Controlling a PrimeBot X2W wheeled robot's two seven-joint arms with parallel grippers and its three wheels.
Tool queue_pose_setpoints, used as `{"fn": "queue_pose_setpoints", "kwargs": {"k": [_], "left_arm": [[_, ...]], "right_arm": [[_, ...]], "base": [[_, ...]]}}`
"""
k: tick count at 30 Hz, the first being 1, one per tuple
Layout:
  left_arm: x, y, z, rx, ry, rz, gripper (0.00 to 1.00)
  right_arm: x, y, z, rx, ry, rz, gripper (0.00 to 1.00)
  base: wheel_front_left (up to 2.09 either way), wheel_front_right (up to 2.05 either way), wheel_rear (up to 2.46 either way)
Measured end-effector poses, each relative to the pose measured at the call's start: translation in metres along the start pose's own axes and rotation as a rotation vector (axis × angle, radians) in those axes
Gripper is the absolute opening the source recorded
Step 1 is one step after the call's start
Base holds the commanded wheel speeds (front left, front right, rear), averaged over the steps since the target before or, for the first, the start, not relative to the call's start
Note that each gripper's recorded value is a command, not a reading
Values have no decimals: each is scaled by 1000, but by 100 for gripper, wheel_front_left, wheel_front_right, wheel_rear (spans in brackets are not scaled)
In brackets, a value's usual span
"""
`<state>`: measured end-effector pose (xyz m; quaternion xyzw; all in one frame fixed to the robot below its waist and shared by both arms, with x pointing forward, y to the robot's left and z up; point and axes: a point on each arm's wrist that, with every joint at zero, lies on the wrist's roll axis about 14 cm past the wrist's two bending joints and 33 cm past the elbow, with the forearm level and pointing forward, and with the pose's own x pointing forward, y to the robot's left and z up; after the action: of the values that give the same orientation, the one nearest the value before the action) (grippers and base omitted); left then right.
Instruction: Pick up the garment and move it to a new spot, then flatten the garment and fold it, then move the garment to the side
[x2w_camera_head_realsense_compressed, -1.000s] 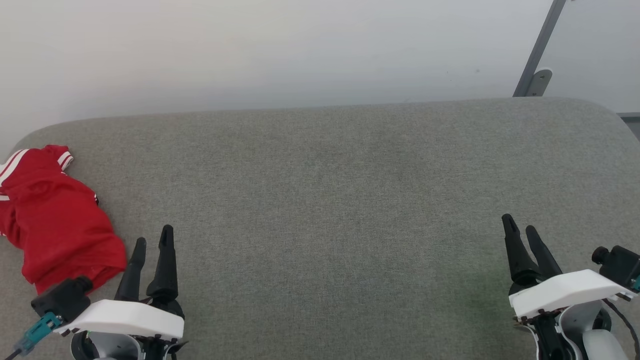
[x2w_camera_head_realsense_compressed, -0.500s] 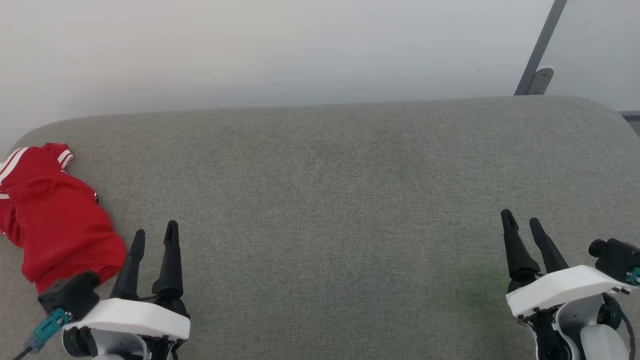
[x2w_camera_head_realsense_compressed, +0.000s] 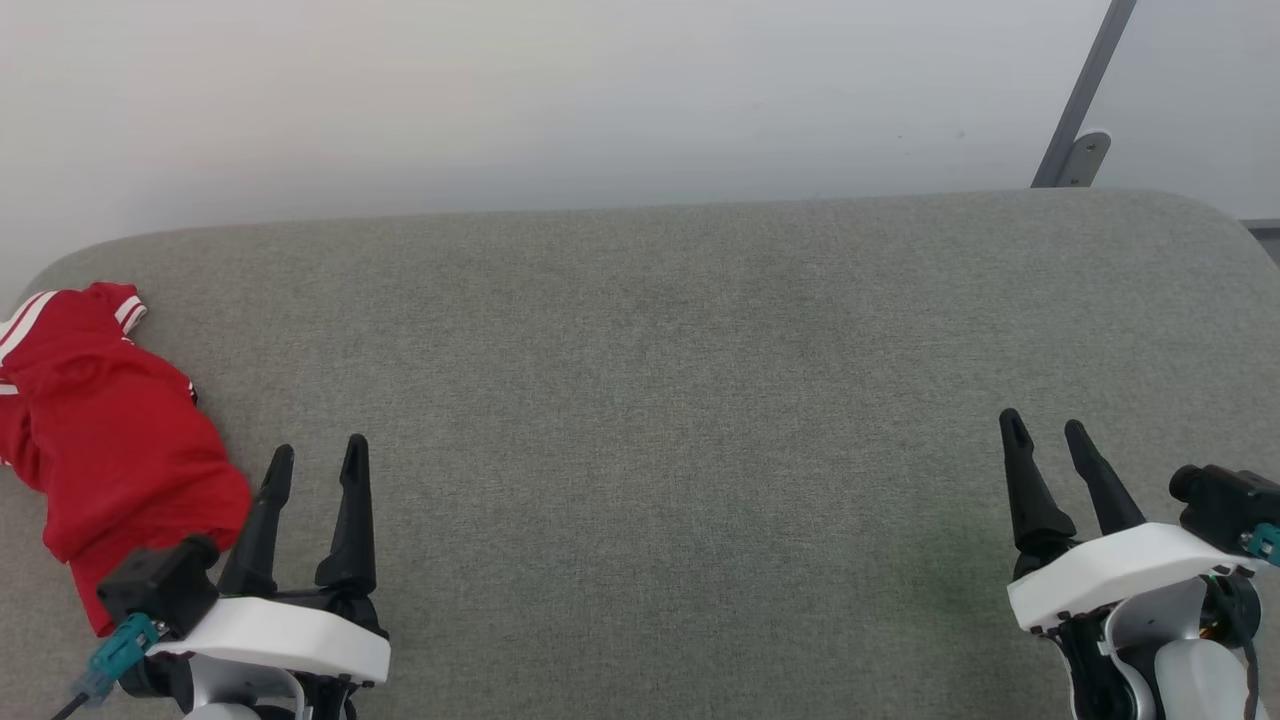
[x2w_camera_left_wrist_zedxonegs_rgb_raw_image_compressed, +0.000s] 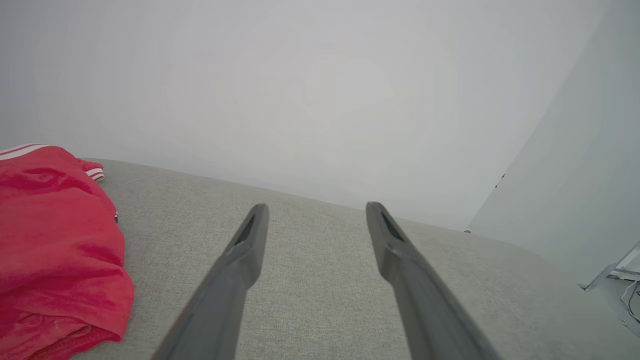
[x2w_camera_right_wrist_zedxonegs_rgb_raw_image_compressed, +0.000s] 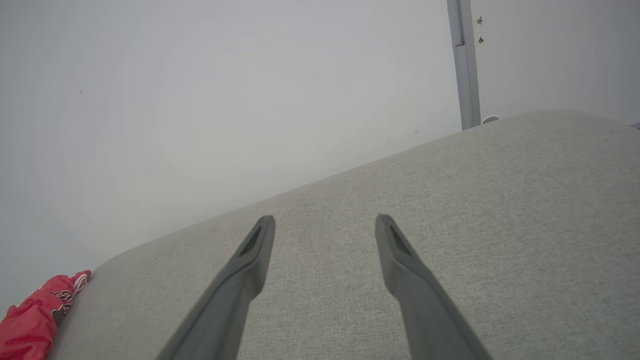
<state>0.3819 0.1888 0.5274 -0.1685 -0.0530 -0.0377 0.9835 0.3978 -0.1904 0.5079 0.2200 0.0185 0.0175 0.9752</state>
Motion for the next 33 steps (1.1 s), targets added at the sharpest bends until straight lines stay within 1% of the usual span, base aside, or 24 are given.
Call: {"fn": "queue_pose_setpoints", "kwargs": {"k": [11, 33], "left_arm": [[1, -5, 3, 95, -12, -36, 100], [2, -15, 9, 254, -43, -99, 100]], "right_arm": [[3, 4, 2, -88, -3, 12, 100], [6, 12, 7, -248, -15, 34, 100]], "base": [[0, 0, 0], [0, 0, 0]]}}
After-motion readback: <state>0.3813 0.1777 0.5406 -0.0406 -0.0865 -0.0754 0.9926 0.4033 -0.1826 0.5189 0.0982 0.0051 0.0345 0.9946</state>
